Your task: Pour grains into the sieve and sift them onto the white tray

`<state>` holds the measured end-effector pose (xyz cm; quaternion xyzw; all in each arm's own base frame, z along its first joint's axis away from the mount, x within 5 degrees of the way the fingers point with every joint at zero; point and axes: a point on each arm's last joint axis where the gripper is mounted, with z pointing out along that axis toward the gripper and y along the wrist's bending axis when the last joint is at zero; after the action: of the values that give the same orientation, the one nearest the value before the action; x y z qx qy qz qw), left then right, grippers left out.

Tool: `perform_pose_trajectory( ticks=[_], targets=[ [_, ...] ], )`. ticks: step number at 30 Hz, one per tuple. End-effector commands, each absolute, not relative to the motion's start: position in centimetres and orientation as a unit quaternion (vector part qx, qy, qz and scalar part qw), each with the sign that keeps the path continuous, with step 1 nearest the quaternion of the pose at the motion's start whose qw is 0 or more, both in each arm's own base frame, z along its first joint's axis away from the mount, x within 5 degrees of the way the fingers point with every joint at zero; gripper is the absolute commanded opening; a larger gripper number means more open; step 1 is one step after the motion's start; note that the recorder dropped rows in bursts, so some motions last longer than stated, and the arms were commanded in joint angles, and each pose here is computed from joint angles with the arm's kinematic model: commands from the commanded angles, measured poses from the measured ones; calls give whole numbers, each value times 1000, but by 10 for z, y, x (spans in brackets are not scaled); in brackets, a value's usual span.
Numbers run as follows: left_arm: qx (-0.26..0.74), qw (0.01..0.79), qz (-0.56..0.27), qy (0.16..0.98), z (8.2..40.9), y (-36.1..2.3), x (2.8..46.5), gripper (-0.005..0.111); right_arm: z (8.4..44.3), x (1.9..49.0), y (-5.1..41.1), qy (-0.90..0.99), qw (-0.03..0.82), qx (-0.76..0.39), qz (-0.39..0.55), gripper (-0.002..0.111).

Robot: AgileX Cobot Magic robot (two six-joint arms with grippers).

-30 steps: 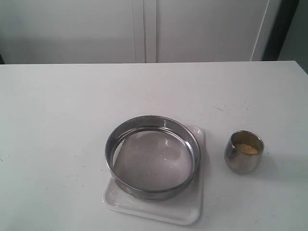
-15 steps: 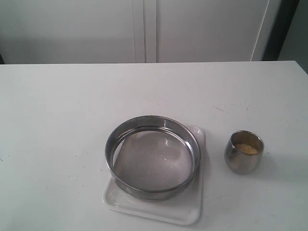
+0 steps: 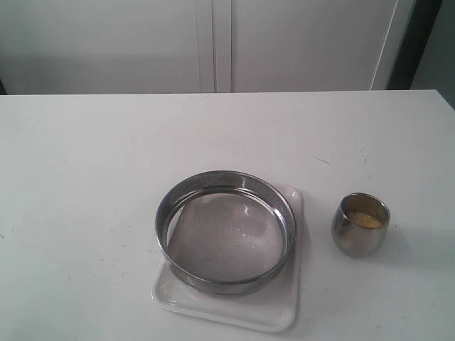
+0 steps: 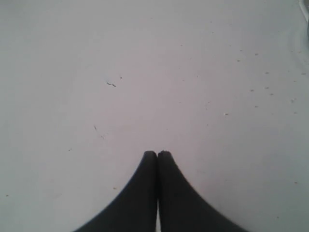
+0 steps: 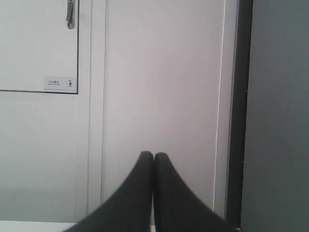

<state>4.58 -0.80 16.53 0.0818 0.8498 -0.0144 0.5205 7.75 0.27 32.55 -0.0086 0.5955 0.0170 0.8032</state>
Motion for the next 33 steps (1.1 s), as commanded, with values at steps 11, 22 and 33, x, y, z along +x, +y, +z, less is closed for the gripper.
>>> perform_pose_trajectory(
  ticks=[11, 22, 33],
  targets=[
    [78, 522, -20, 849, 164, -8, 46, 0, 284, 122, 3, 651, 759, -13, 3, 0],
    [78, 522, -20, 849, 164, -8, 46, 0, 218, 130, 3, 688, 725, -5, 7, 0],
    [78, 522, -20, 849, 164, -8, 46, 0, 189, 150, 3, 723, 691, 10, 19, 0]
  ],
)
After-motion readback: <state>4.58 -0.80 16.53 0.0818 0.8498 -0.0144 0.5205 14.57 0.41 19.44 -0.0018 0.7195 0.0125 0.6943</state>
